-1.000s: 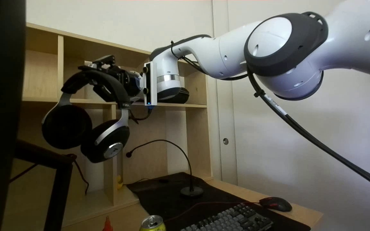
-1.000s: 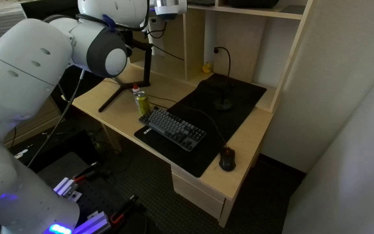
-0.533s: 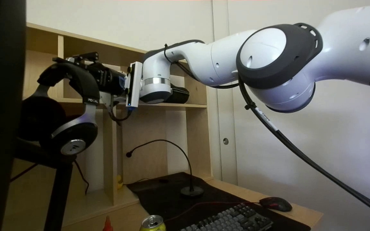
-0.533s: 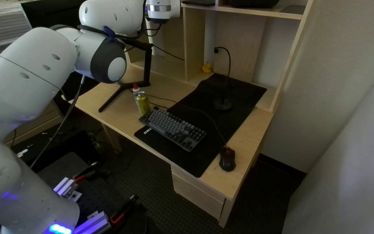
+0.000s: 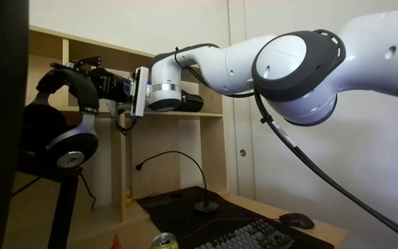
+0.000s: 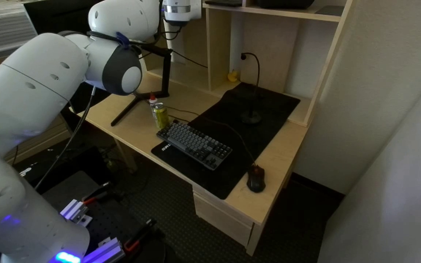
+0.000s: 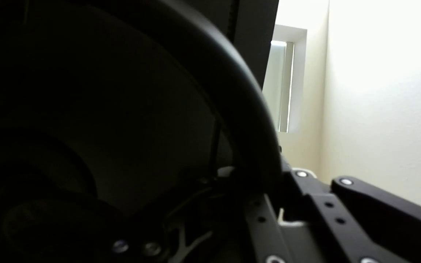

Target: Hang the headphones on the back of the desktop

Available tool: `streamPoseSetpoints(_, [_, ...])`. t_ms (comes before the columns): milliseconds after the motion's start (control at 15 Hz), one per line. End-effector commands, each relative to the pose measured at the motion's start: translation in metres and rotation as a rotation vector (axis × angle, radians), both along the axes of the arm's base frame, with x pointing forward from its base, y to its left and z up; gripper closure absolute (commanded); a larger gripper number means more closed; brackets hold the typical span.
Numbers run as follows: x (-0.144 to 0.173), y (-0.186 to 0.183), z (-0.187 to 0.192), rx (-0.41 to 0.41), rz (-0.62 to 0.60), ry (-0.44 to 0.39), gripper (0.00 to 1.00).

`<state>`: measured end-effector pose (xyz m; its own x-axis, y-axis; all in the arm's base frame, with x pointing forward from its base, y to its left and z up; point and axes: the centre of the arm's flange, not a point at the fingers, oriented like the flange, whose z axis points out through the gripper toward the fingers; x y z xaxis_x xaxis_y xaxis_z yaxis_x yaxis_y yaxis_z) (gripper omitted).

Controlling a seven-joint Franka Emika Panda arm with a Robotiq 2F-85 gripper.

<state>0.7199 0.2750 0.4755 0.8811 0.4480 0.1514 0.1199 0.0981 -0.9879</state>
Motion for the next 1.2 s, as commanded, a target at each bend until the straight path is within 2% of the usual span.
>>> streamPoseSetpoints(0, [0.022, 0.008, 0.005, 0.051, -0.027, -0.049, 0.96])
streamPoseSetpoints(400, [0.038, 0.021, 0.022, 0.092, -0.064, -0.155, 0.96])
streamPoseSetpoints(1133, [0.071, 0.053, -0.011, 0.029, -0.157, -0.235, 0.96])
